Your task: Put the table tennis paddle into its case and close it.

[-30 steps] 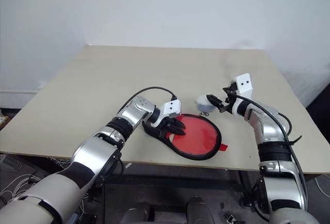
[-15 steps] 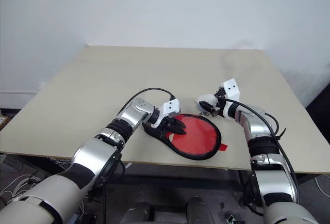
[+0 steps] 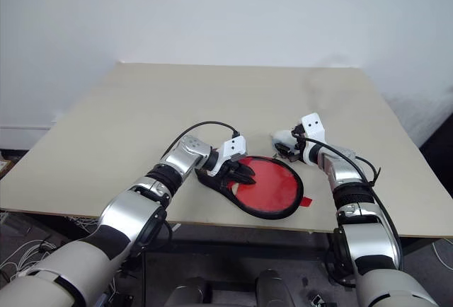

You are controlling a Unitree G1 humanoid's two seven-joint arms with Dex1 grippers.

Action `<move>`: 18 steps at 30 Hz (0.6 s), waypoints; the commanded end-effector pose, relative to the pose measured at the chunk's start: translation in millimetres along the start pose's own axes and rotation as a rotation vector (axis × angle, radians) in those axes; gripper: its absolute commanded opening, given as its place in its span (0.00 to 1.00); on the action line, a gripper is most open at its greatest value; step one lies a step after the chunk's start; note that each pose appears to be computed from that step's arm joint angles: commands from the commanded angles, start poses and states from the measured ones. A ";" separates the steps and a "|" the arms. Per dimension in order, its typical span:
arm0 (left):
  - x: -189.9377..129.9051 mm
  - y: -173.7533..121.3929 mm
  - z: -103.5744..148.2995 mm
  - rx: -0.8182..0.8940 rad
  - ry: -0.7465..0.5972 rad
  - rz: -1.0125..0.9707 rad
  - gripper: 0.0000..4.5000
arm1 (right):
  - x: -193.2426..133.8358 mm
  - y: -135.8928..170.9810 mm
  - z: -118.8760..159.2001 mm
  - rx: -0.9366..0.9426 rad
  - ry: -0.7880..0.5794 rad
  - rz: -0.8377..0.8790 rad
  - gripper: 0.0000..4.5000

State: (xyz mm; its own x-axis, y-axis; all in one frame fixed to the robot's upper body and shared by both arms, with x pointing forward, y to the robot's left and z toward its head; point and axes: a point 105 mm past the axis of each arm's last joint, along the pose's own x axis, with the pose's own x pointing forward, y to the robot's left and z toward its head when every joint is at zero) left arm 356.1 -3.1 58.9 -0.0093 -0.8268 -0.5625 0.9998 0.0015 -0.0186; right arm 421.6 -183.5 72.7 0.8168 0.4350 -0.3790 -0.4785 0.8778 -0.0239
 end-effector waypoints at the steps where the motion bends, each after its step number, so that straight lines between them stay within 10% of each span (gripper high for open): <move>1: 2.5 -1.9 -3.2 -0.007 0.013 -0.006 0.30 | 3.6 0.0 17.9 -0.040 -0.042 -0.014 0.99; 8: 4.0 -2.1 -4.7 -0.011 0.018 -0.001 0.30 | 6.9 4.8 15.9 -0.046 -0.038 0.000 0.99; 18: 6.4 -2.8 -6.8 -0.013 0.023 0.005 0.28 | 8.3 8.1 11.9 -0.038 -0.031 0.002 0.49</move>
State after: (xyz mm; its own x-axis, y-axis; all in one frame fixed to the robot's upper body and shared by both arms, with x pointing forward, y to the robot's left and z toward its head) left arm 356.4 -4.0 57.2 0.0032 -0.8278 -0.5610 0.9998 0.0144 -0.0155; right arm 422.8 -176.3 65.8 0.8155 0.4284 -0.3892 -0.4800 0.8763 -0.0411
